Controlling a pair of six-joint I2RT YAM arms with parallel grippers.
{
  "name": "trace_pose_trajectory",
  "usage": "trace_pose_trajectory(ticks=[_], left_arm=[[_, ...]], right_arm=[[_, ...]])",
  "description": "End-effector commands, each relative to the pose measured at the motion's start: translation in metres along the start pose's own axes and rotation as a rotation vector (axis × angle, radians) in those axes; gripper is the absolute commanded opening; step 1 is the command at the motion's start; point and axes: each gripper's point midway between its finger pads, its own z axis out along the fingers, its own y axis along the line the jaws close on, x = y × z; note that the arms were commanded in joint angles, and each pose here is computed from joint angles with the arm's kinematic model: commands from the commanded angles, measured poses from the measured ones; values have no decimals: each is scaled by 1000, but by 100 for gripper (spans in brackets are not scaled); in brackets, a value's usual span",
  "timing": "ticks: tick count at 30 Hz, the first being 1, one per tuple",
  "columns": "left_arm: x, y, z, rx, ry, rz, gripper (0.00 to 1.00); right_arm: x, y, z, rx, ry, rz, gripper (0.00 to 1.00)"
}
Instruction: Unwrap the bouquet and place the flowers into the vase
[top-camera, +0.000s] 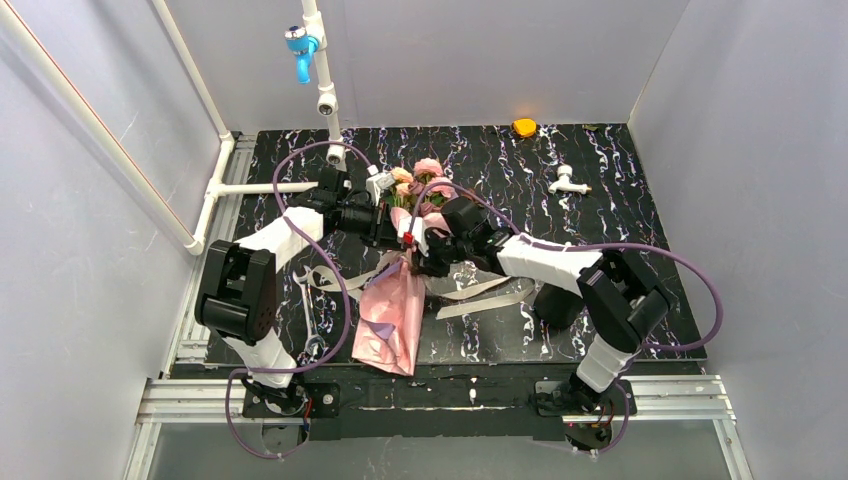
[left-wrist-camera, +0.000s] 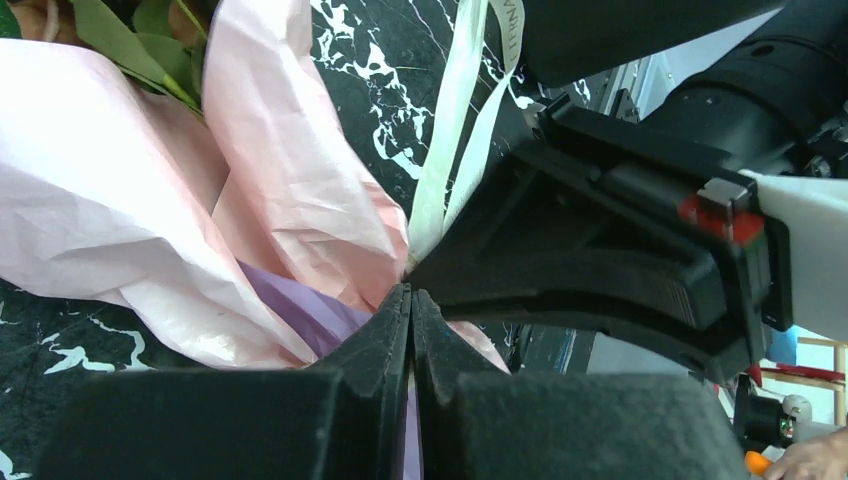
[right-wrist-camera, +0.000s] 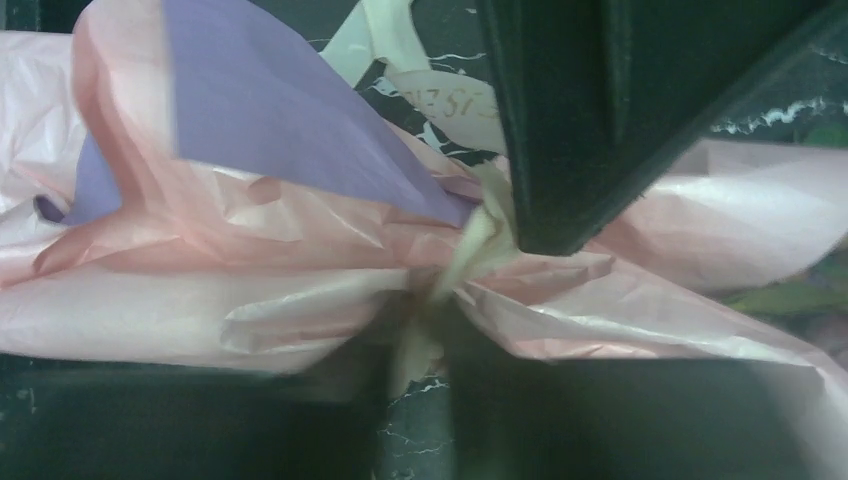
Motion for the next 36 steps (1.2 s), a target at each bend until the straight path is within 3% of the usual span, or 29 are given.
trace_pose_trajectory(ticks=[1,2,6,18,21,25,28,31,36], left_arm=[[-4,3,-1,-32,-28,-34,0],[-2,8,-2,-53,-30,-43,0],[-2,40,-14,-164,-74,-116,0],[5,43,-31,-183,-44,-61,0],[3,32,-28,-103,-38,5,0],[-1,20,-26,-43,-37,92,41],[-1,19,-21,-36,-23,142,47],[-3,20,-12,-28,2,145,50],[9,14,2,17,64,156,52]], right_arm=[[-10,-15,-4,73,-2,-69,6],[-8,-11,-8,71,6,-79,2],[12,0,-32,74,82,-90,1],[28,4,-48,86,125,-104,1],[25,7,-48,74,102,-106,1],[19,2,-42,82,74,-86,1],[16,-2,-39,89,64,-84,1],[12,-5,-38,101,54,-71,16],[20,-7,-38,95,87,-34,23]])
